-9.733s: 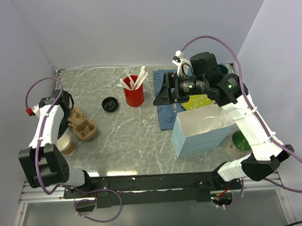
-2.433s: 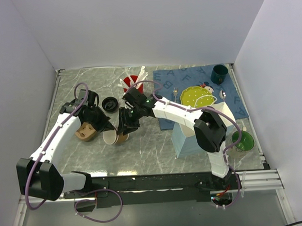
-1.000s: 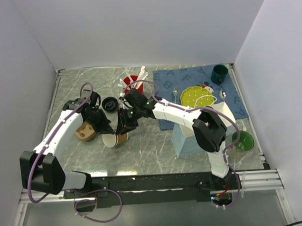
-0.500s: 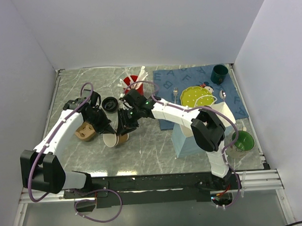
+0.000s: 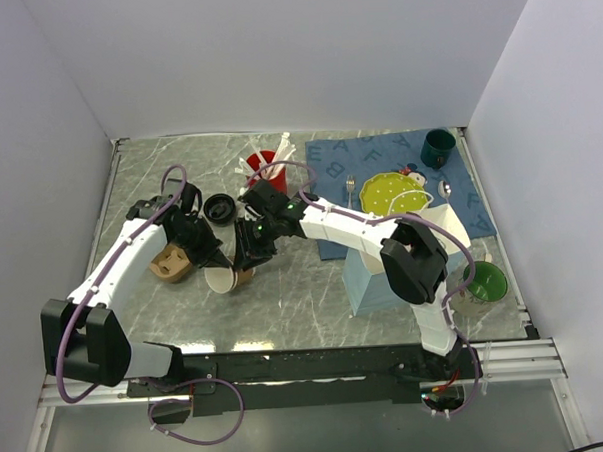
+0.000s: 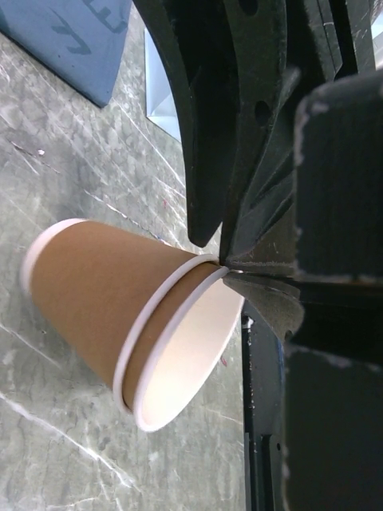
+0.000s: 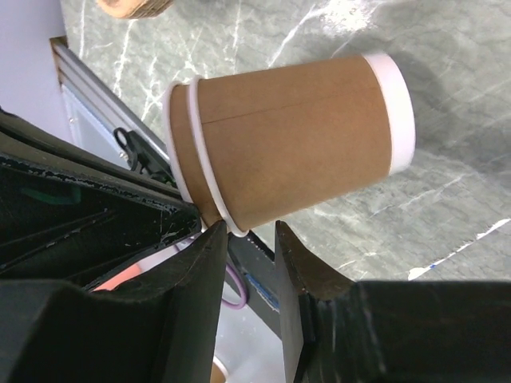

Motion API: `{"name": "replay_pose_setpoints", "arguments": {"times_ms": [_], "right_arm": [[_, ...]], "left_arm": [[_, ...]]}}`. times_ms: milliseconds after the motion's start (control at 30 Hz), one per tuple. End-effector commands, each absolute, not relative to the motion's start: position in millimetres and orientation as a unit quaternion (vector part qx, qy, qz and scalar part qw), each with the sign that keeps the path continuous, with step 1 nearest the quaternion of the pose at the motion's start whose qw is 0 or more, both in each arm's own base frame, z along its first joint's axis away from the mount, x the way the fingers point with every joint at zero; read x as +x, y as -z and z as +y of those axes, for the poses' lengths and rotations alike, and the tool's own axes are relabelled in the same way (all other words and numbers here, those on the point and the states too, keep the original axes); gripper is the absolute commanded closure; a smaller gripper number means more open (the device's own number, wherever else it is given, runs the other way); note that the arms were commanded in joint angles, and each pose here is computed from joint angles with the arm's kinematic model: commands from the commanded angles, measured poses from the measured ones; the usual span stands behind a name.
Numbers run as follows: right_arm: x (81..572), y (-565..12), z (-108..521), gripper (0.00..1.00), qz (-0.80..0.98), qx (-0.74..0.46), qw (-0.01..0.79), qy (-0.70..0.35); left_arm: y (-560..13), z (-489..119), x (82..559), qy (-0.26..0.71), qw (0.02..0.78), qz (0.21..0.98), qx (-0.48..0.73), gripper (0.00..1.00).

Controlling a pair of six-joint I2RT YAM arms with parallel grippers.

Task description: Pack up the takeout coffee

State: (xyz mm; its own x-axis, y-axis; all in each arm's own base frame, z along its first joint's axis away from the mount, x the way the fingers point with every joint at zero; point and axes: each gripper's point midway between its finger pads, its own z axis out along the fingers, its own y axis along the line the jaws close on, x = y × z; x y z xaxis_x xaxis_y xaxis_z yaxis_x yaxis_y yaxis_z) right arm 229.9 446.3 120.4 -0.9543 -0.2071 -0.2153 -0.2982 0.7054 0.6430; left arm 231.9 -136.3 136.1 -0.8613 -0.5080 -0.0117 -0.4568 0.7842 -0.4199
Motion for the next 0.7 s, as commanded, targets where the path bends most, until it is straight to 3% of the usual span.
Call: {"name": "replay_pose_setpoints", "arguments": {"times_ms": [0,300,567,667], "right_arm": [[245.7,-96.8,428.4,0.63,0.945,-0.121,0.086,-0.291],[247.7,-99.9,431.2,0.63,0.942,-0.126,0.09,-0.296],[232.4,-138.9,426.3,0.63,0.906,-0.186,0.111,-0.363],[221.5,-151.6,426.3,0.7,0.882,-0.212,0.116,-0.405]], "left_arm": [[-149.3,-135.7,228.8,0.203,0.062,0.947,-0.239,0.99],[-151.6,-138.9,219.0,0.21,0.051,0.949,-0.229,0.99],[-159.3,-151.7,224.0,0.25,0.057,0.944,-0.205,0.99],[-154.0,-152.7,222.3,0.249,0.055,0.947,-0.195,0.99]]}}
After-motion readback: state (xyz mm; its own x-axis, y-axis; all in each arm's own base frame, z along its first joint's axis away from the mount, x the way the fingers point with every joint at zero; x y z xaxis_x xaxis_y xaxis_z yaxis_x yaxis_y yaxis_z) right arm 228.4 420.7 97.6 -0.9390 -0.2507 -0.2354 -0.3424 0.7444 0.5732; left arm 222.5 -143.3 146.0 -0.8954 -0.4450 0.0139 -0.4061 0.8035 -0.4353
